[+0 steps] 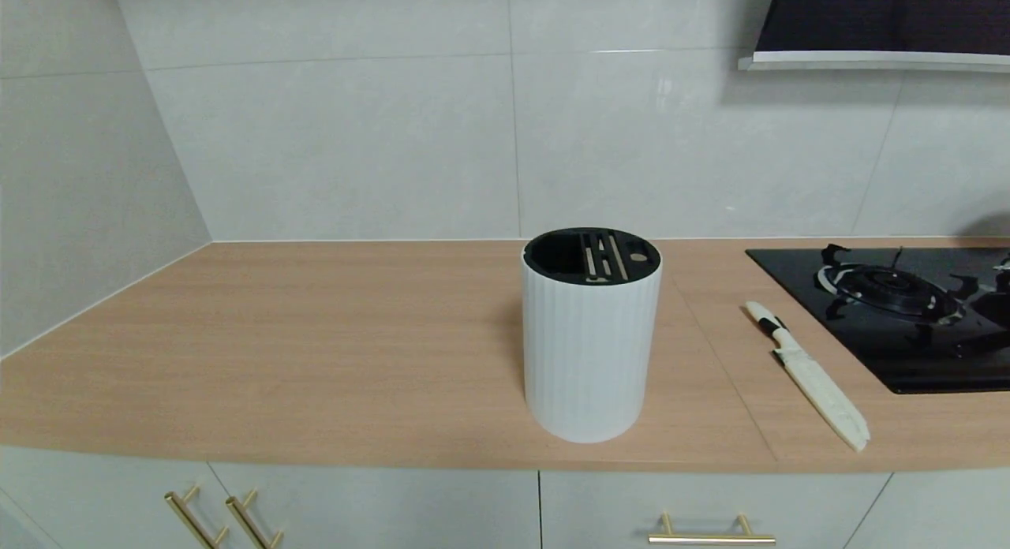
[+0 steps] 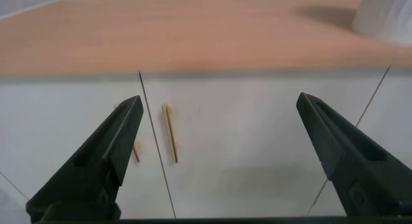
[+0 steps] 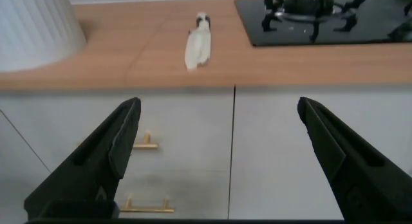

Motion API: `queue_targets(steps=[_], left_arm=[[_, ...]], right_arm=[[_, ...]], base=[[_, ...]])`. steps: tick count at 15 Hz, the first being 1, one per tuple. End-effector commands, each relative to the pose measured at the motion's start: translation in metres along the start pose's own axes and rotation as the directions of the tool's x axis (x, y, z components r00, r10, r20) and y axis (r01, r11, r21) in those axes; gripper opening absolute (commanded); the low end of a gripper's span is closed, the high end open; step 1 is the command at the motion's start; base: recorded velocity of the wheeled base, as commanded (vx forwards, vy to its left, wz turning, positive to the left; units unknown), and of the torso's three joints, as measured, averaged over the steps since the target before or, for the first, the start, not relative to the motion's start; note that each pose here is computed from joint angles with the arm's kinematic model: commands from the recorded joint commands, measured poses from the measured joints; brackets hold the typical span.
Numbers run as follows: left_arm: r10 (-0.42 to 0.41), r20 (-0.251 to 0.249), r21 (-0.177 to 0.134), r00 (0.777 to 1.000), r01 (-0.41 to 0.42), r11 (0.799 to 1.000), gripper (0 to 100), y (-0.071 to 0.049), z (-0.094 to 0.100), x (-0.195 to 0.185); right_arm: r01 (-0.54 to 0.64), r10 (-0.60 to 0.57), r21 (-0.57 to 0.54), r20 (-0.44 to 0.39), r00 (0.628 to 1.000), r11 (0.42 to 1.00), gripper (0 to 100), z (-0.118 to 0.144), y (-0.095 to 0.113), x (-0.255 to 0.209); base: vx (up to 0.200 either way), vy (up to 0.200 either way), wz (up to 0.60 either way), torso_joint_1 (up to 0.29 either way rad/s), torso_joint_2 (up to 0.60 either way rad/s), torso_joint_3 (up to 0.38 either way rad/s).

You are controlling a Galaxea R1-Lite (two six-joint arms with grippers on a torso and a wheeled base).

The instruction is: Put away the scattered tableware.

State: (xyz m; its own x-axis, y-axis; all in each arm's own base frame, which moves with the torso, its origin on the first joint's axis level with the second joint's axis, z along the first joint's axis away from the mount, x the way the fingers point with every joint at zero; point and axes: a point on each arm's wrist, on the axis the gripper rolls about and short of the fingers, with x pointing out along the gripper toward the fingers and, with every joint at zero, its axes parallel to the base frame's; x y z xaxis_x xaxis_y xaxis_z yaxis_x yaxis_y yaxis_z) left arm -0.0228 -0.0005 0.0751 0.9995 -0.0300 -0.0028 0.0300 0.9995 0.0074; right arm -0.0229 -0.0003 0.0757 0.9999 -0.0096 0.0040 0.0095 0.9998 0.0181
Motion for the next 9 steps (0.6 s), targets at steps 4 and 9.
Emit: queue_targets(steps=[4, 9], left_arm=[[-0.001, 0.000, 0.000, 1.000, 0.001, 1.000, 100, 0.0000, 0.0000, 0.0000], [-0.001, 0.000, 0.000, 1.000, 0.001, 1.000, 100, 0.0000, 0.0000, 0.0000]], right_arm=[[0.000, 0.000, 0.000, -0.001, 1.000, 1.000, 100, 0.0001, 0.0000, 0.0001], [0.000, 0.000, 0.000, -0.001, 1.000, 1.000, 100, 0.0001, 0.0000, 0.0001]], base=[[0.000, 0.000, 0.00, 0.237, -0.52, -0.284], [0.000, 0.000, 0.00, 0.260, -0.56, -0.294]])
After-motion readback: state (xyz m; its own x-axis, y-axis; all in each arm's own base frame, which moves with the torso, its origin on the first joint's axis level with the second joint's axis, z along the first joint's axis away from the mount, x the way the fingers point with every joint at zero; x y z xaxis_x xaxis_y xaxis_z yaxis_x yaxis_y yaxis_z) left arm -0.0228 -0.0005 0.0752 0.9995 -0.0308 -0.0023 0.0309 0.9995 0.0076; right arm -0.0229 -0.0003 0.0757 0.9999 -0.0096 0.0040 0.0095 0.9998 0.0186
